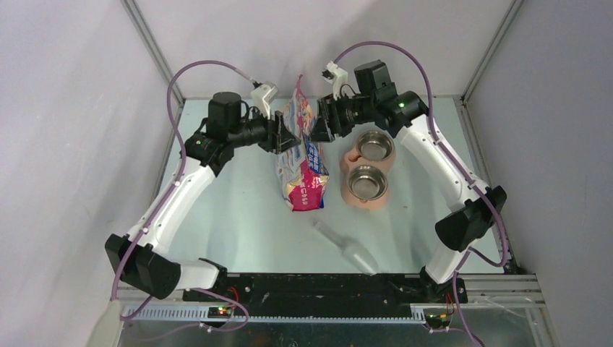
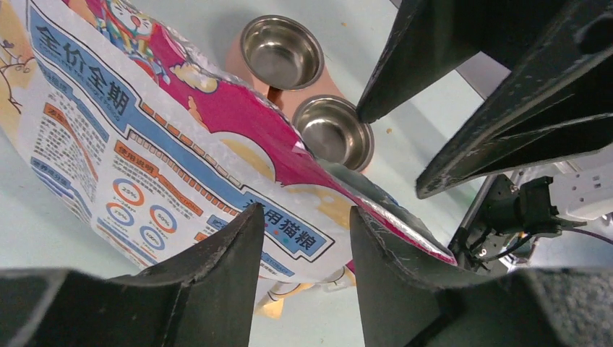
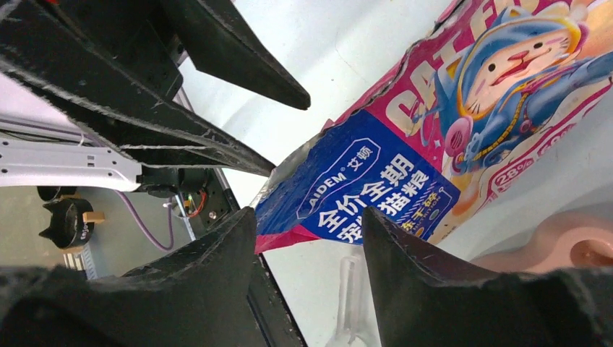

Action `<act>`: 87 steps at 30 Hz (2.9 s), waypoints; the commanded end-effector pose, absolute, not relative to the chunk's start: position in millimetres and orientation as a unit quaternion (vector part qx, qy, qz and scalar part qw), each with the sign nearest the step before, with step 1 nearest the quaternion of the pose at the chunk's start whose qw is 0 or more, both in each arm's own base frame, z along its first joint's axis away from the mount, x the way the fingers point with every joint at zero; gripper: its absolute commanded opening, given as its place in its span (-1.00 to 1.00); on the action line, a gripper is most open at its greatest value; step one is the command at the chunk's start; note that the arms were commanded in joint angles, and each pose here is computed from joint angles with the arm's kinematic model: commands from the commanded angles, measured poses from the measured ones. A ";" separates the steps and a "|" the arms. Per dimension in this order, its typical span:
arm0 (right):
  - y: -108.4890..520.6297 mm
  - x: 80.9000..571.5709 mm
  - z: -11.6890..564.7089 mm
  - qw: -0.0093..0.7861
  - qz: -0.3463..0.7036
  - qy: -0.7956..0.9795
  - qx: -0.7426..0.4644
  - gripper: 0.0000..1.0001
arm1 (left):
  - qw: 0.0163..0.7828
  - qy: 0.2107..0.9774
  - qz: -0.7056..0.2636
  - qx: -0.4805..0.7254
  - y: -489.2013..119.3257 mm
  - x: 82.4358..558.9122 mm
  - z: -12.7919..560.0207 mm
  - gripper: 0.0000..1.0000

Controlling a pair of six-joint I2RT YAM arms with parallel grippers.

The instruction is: Serve the pet food

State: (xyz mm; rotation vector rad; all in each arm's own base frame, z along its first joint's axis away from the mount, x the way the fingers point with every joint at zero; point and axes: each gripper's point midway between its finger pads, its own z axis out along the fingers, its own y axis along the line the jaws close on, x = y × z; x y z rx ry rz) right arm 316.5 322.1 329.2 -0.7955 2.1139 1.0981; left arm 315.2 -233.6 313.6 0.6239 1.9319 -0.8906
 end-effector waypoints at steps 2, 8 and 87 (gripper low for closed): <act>322.4 312.9 341.4 0.340 0.403 0.789 -0.316 0.09 | 0.469 0.749 -0.389 0.261 -242.1 299.8 338.3 0.05; 331.5 315.7 338.5 0.348 0.387 0.789 -0.325 -0.13 | 0.469 0.750 -0.389 0.258 -243.4 301.5 338.5 0.04; 347.4 435.1 287.4 0.455 0.143 0.858 -0.193 -0.29 | 0.517 0.800 -0.250 0.173 -193.7 341.3 322.0 0.12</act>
